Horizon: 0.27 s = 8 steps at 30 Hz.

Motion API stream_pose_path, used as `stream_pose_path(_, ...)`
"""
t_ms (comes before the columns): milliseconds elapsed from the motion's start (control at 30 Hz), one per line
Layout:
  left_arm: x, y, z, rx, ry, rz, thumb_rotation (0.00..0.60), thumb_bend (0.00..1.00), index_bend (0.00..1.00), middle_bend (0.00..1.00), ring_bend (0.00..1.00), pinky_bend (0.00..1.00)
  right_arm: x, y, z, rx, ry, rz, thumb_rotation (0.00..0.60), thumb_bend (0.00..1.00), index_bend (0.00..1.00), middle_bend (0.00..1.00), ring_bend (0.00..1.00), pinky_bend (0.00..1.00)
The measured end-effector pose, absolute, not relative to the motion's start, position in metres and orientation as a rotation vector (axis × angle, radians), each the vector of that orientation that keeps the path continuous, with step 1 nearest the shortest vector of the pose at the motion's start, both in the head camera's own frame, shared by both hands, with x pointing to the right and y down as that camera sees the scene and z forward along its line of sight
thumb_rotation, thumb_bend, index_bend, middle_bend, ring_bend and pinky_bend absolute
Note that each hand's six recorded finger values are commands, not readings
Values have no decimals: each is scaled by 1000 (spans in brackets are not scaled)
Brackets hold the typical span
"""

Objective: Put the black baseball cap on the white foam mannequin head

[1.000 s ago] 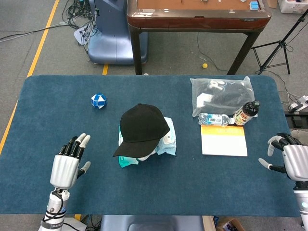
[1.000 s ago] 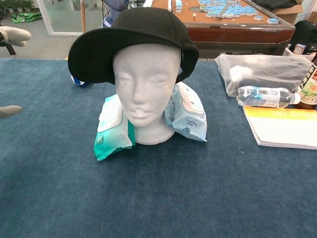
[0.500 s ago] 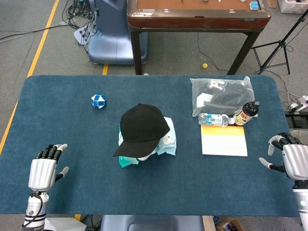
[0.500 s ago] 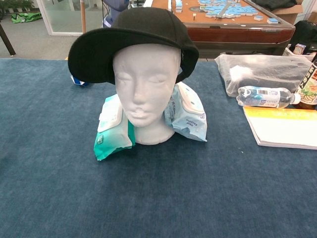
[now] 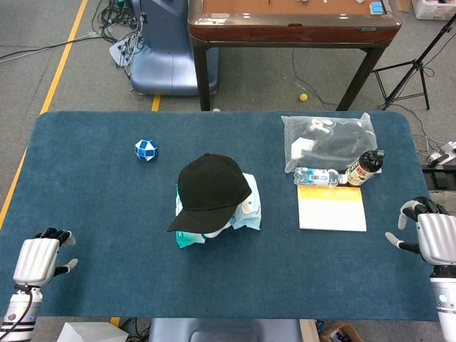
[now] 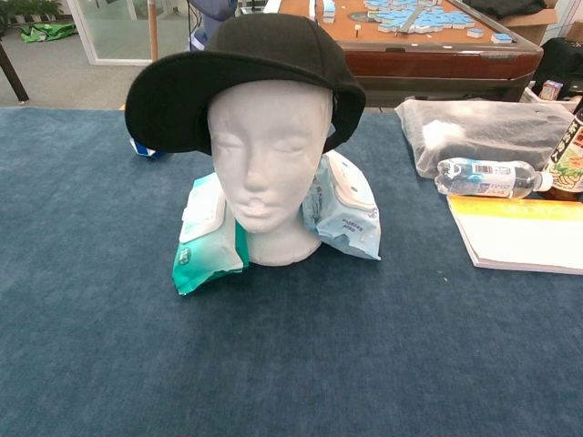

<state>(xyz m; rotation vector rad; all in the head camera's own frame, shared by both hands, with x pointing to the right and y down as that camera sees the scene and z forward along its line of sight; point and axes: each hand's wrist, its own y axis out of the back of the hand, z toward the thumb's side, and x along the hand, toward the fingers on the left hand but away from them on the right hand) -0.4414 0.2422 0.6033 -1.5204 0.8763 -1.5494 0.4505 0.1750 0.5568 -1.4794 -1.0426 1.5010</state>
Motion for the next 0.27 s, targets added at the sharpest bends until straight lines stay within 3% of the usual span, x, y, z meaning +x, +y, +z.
stream_pose_path(267,-456,240,603,-1506,876,-1609,600,91,526,555,372,508,452,174,556,-1466,-1049,1504,600,0,660,438,244,322)
